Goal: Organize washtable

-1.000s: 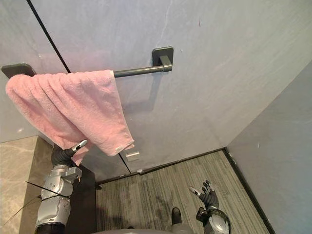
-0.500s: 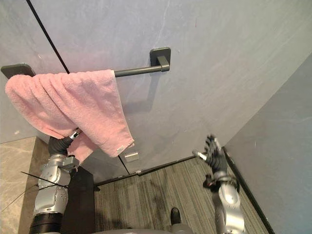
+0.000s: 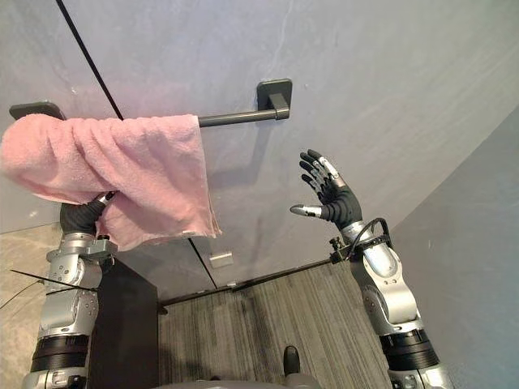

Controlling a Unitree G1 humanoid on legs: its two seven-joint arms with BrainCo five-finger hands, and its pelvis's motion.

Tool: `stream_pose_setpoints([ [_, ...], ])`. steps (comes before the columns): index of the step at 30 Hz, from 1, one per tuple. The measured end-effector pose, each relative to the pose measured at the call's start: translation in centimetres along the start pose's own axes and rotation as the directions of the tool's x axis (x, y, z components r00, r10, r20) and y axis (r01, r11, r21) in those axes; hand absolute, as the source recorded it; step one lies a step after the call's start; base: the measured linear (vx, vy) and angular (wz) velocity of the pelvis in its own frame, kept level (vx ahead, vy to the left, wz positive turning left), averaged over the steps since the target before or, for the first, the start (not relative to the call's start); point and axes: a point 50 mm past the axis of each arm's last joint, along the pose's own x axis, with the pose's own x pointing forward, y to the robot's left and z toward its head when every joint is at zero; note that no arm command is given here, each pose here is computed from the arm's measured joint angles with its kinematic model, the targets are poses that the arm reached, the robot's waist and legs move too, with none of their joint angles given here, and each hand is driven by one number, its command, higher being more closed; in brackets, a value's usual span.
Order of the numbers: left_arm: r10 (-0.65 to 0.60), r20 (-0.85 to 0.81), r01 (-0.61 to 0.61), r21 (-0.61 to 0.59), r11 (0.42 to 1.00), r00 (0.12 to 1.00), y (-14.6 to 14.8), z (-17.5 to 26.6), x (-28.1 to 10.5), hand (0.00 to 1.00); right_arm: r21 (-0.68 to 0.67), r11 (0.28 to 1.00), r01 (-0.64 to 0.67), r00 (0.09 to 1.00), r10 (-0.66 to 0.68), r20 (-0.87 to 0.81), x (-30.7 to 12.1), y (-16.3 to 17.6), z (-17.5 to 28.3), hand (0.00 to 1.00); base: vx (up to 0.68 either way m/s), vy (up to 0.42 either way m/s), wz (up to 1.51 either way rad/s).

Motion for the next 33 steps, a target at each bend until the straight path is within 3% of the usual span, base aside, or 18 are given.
stream_pose_setpoints([
  [8,-0.050,-0.025,0.050,-0.028,0.998,0.998,-1.3,-0.6,0.0,1.00,-0.009,0.985,-0.172,0.985,0.172,0.030,4.4,3.2,0.6,0.00,-0.03,-0.021,0.04],
  [15,-0.123,-0.060,0.119,-0.068,0.991,0.991,-3.5,-1.5,0.4,1.00,-0.040,0.991,-0.127,0.992,0.126,-0.031,9.4,3.5,-0.1,0.00,-0.02,-0.018,0.08],
  [27,-0.198,-0.036,0.193,-0.111,0.975,0.980,-6.1,-1.1,1.9,1.00,-0.059,0.986,-0.159,0.987,0.159,-0.004,13.4,5.6,1.9,0.00,-0.06,-0.035,0.10],
  [28,-0.202,-0.031,0.197,-0.112,0.974,0.979,-6.4,-0.9,2.1,1.00,-0.058,0.986,-0.158,0.987,0.159,0.007,13.7,5.8,2.2,1.00,-0.05,-0.037,0.10],
  [33,-0.193,-0.023,0.189,-0.113,0.976,0.981,-6.6,-0.7,2.5,1.00,-0.023,0.980,-0.196,0.980,0.196,0.013,14.6,7.4,2.5,1.00,-0.05,-0.023,0.00],
])
